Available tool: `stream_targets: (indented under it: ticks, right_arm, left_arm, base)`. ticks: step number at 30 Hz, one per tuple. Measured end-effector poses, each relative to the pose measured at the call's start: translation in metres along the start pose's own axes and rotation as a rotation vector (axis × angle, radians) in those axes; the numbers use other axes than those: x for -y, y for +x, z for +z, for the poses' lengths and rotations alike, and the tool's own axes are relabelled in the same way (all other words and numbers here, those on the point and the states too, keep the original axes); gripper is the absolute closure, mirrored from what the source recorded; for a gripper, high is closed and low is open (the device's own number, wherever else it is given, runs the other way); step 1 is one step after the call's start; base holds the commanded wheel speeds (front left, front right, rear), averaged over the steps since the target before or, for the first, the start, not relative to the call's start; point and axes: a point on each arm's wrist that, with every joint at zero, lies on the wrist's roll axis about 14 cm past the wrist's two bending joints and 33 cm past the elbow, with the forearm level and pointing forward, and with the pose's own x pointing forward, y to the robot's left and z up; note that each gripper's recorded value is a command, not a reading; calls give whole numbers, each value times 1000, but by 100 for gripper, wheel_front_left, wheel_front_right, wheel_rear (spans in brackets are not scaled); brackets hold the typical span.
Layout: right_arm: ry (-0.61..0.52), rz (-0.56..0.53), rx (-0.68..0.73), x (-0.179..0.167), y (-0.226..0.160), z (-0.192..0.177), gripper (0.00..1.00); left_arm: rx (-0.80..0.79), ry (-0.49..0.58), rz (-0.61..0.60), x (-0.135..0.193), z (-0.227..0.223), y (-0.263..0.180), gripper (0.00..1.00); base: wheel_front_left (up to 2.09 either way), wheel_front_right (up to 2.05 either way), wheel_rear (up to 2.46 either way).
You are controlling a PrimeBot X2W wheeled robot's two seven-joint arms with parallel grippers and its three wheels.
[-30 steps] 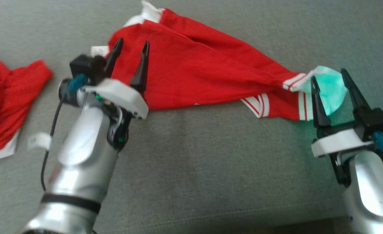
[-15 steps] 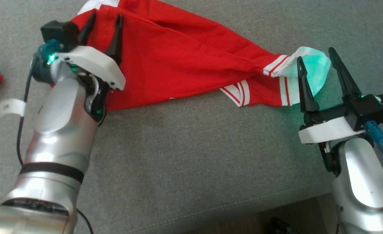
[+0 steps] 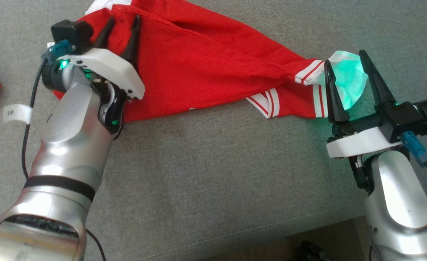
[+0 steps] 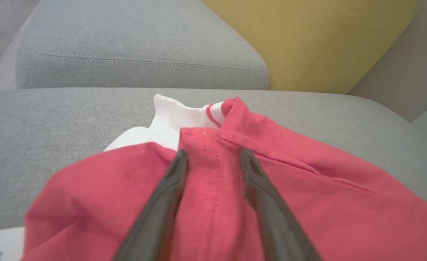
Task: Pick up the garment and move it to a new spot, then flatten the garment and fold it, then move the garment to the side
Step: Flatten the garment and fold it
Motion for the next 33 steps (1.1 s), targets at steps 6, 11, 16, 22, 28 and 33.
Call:
stream_targets:
  ticks: [6,11,16,22,28,33]
  right_arm:
    - [6,2,-3,-1,2,-1,0]
    - [22,-3,11,-1,3,3,0]
    - [44,3,31,-6,0,12,0]
    - [81,34,23,-21,-14,12,0]
    - [106,58,24,-32,-22,15,0]
    - [110,66,18,-36,-29,15,0]
  left_arm:
    - [62,-10,-31,8,20,2,100]
    - [186,9,-52,14,62,-7,100]
    - [205,-1,-36,21,58,-42,100]
    - [131,-28,48,13,15,-102,100]
    - [72,-62,173,-5,-20,-153,50]
    - [106,-64,261,-21,-13,-170,0]
  base:
    - [0,0,0]
    - [0,0,0]
    - [0,0,0]
    - [0,0,0]
    - [0,0,0]
    - [0,0,0]
